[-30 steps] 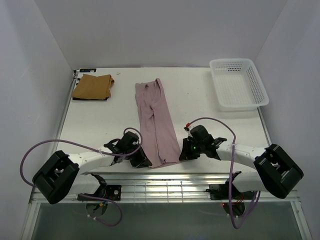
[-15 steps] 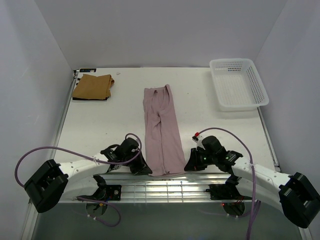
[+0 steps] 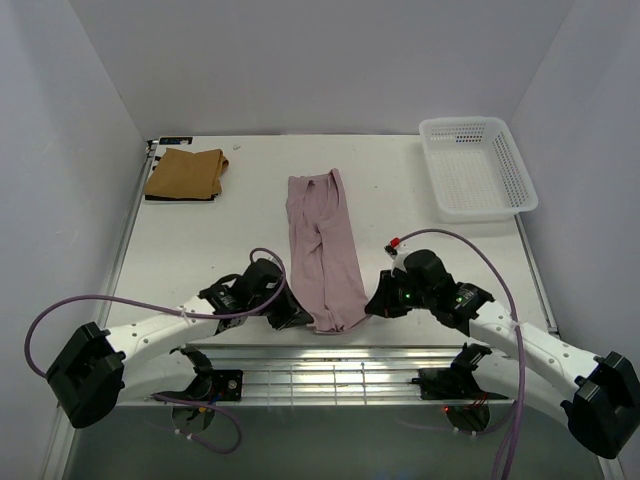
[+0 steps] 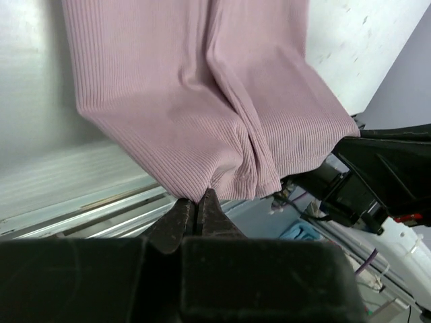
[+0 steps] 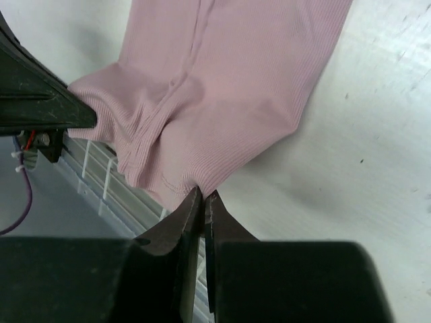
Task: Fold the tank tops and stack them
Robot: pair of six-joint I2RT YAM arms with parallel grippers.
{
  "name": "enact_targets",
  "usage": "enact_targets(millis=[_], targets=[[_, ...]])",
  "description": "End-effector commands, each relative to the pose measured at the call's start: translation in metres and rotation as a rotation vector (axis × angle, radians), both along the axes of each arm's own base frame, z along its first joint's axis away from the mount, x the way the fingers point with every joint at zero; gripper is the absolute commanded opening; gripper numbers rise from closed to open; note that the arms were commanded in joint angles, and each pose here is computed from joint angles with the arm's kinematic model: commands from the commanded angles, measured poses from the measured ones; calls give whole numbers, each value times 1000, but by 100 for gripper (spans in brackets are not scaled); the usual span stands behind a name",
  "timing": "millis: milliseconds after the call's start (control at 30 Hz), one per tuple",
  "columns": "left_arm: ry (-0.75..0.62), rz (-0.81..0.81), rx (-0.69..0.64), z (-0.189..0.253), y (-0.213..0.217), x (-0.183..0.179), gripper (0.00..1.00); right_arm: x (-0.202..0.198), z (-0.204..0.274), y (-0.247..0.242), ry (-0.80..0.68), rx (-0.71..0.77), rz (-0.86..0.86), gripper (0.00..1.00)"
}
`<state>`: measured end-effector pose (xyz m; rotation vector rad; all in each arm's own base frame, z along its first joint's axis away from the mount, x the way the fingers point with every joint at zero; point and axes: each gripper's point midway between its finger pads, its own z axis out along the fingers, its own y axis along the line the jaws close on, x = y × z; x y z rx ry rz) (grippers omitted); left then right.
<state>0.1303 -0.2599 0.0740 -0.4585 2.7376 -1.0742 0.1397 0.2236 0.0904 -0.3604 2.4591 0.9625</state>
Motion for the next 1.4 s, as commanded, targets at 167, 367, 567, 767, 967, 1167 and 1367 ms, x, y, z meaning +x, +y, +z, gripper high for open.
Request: enact_targets(millis=[167, 367, 567, 767, 967, 1167, 1367], targets=[[-140, 137, 63, 39, 5, 65, 0, 62, 49, 8, -222, -52, -89, 8], [-173, 168, 56, 54, 6, 103, 0, 99, 72, 15, -305, -68, -130, 8], [-222, 184, 66, 61, 15, 140, 0, 135, 81, 20, -340, -63, -149, 8], [-212, 169, 96, 55, 14, 174, 0, 162, 83, 27, -339, -26, -128, 8], [-204, 175, 102, 48, 20, 196, 0, 187, 76, 30, -346, -37, -93, 8], [-210, 160, 124, 41, 27, 215, 0, 208, 72, 35, -406, -70, -43, 8], [-193, 124, 140, 27, 23, 228, 0, 227, 52, 34, -364, -96, -57, 8]])
